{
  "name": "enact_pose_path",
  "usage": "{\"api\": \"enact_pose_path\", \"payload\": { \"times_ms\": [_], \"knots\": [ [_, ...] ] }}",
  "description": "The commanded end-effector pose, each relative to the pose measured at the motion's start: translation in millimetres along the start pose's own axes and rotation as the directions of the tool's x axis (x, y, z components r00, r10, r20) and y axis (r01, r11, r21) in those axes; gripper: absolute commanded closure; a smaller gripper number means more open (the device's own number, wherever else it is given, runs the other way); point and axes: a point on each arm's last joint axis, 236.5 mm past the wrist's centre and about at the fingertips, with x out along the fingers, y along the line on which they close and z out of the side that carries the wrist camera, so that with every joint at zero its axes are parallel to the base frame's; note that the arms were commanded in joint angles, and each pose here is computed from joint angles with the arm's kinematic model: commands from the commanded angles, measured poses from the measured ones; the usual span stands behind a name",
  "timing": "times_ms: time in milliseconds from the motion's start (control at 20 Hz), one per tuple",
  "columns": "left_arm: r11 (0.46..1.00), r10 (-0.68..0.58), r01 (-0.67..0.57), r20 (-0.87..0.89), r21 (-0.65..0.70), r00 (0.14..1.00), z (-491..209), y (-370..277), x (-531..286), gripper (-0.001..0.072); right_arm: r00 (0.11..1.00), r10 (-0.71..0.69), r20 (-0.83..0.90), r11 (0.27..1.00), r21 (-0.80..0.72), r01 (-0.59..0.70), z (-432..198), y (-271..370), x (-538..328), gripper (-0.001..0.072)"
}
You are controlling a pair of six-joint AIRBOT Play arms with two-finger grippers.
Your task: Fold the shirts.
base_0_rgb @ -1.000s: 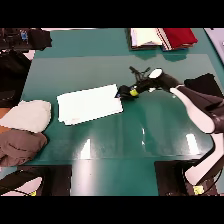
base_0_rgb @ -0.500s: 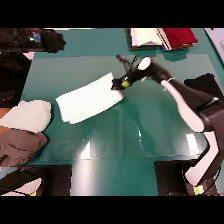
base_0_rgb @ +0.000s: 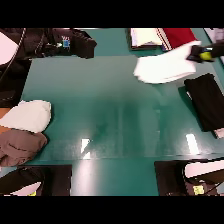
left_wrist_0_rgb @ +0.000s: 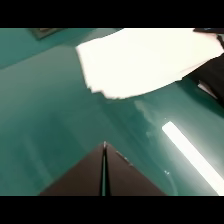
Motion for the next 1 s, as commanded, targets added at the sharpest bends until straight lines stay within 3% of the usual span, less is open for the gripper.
{"api": "enact_pose_path", "payload": {
  "times_ms": [0,250,550,950],
  "knots": [
    [1.0,-0.015,0.015,0.044,-0.002,0.999,10,-8,1,0.0677,0.99,-0.123,0.075,0.981,0.159,0.11,8,-96,-51,0.0695],
    [1.0,-0.015,0.015,0.045,-0.005,0.999,10,-8,1,0.0676,0.97,-0.188,0.153,0.965,0.213,0.153,19,-130,-81,0.0696],
    [1.0,-0.015,0.015,0.042,-0.005,0.999,9,-8,1,0.0676,0.878,-0.157,0.452,0.98,0.185,0.08,78,-86,-155,0.0696],
    [1.0,-0.015,0.015,-0.003,-0.001,1.0,-1,-8,1,0.0676,0.889,-0.305,0.343,0.95,0.174,0.259,34,-96,-188,0.0696]
  ]
}}
